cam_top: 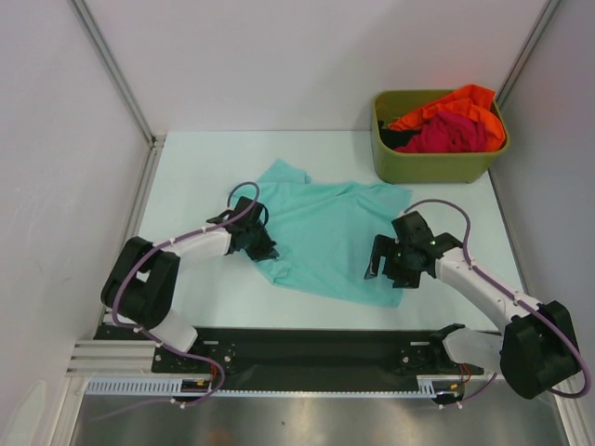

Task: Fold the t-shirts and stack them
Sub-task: Flatten the tshirt out

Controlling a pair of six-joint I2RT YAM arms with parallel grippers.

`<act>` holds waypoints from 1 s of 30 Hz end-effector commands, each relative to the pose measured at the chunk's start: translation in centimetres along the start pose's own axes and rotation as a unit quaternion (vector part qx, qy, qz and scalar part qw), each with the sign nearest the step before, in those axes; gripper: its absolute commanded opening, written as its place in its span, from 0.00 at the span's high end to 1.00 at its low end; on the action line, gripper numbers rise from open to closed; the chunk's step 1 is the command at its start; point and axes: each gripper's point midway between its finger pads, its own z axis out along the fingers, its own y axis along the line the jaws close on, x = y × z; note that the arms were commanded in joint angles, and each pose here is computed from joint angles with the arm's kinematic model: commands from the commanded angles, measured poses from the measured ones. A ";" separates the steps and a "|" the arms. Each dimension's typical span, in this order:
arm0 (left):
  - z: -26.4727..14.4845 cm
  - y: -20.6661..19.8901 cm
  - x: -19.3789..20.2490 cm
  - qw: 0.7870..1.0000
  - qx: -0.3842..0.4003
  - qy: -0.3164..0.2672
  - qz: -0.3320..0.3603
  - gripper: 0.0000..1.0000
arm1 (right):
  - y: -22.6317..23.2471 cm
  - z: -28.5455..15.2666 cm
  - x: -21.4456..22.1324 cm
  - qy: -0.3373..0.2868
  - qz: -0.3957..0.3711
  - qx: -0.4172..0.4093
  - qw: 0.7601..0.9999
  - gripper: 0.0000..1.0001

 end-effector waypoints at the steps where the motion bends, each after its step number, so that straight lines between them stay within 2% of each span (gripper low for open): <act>1: -1.0 -1.9 -1.1 1.000 0.026 -0.011 0.010 1.00 | -3.2 0.1 1.1 0.001 0.127 0.068 0.990 0.17; 3: -2.0 -2.0 -1.8 0.999 0.023 -0.028 0.020 1.00 | -5.1 0.0 2.0 0.012 0.200 0.091 0.976 0.19; 5: -3.7 -2.0 -2.5 0.998 0.018 -0.050 0.039 1.00 | -5.8 -0.2 3.0 0.020 0.261 0.069 0.963 0.18; 7: -5.2 -2.3 -3.0 0.996 0.025 -0.067 0.060 1.00 | -6.1 -0.4 3.5 0.013 0.293 0.053 0.954 0.18; 8: -5.7 -2.4 -3.1 0.995 0.030 -0.070 0.065 1.00 | -5.9 -1.0 2.9 -0.013 0.305 0.035 0.952 0.18; 11: -7.0 -3.2 -3.0 0.991 0.060 -0.077 0.087 1.00 | -7.0 -2.1 2.6 -0.045 0.329 0.045 0.942 0.18; 14: -8.1 -3.9 -2.8 0.988 0.086 -0.080 0.101 1.00 | -6.7 -1.7 3.5 -0.026 0.343 0.033 0.938 0.23; 15: -8.2 -3.8 -2.8 0.987 0.089 -0.084 0.103 1.00 | -6.6 -1.2 3.9 -0.016 0.354 0.027 0.935 0.27; 16: -8.6 -3.8 -2.8 0.986 0.093 -0.088 0.104 1.00 | -6.1 -0.9 4.3 -0.004 0.359 0.014 0.933 0.41; 19: -10.1 -4.1 -3.1 0.982 0.104 -0.109 0.116 1.00 | -5.8 0.2 4.6 0.004 0.363 -0.007 0.932 0.60; 25: -11.7 -4.2 -3.0 0.978 0.116 -0.119 0.128 1.00 | -6.5 0.4 4.6 -0.007 0.347 0.008 0.938 0.56; 30: -12.0 -4.4 -2.9 0.977 0.121 -0.116 0.129 1.00 | -6.7 1.6 5.0 0.000 0.364 0.003 0.932 0.53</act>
